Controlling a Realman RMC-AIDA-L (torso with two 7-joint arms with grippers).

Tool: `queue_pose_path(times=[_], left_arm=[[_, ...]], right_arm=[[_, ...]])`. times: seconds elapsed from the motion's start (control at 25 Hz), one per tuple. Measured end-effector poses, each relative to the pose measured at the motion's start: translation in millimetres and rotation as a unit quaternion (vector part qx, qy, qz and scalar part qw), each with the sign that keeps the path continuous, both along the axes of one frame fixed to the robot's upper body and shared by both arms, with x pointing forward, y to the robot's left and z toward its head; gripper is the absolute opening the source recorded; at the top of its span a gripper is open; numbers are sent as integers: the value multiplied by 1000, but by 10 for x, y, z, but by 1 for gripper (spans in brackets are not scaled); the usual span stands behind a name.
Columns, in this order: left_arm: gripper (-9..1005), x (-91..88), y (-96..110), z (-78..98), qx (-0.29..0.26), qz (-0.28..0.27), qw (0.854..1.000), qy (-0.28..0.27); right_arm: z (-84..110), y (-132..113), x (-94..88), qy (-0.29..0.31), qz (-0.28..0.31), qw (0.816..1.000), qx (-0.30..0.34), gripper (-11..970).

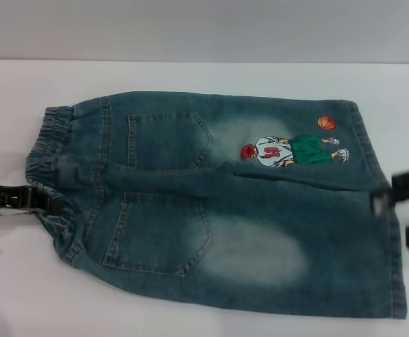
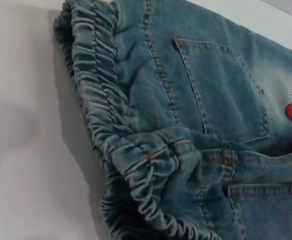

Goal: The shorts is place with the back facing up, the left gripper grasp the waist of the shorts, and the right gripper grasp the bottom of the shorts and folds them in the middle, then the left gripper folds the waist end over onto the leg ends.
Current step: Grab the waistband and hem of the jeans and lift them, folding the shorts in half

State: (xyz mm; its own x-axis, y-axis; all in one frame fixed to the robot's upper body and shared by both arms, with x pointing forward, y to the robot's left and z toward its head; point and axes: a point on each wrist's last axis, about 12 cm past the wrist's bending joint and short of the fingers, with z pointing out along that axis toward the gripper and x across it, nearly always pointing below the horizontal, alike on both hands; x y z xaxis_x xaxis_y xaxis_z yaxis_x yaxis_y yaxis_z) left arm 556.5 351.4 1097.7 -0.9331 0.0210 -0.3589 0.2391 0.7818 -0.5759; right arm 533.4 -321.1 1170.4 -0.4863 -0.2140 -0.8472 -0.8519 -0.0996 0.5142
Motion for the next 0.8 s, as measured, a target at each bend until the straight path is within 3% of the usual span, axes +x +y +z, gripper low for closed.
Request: queue_pose_path(times=[0.28,0.8], left_arm=[[42,-1,-2,0,0,-2,1000,1],[42,15,-33,11,0,-7,1000,3]], right_arm=[[-114,-22,-28,40,44,993,-103,615],[-197,-110,47,86,62,961,-254,615]])
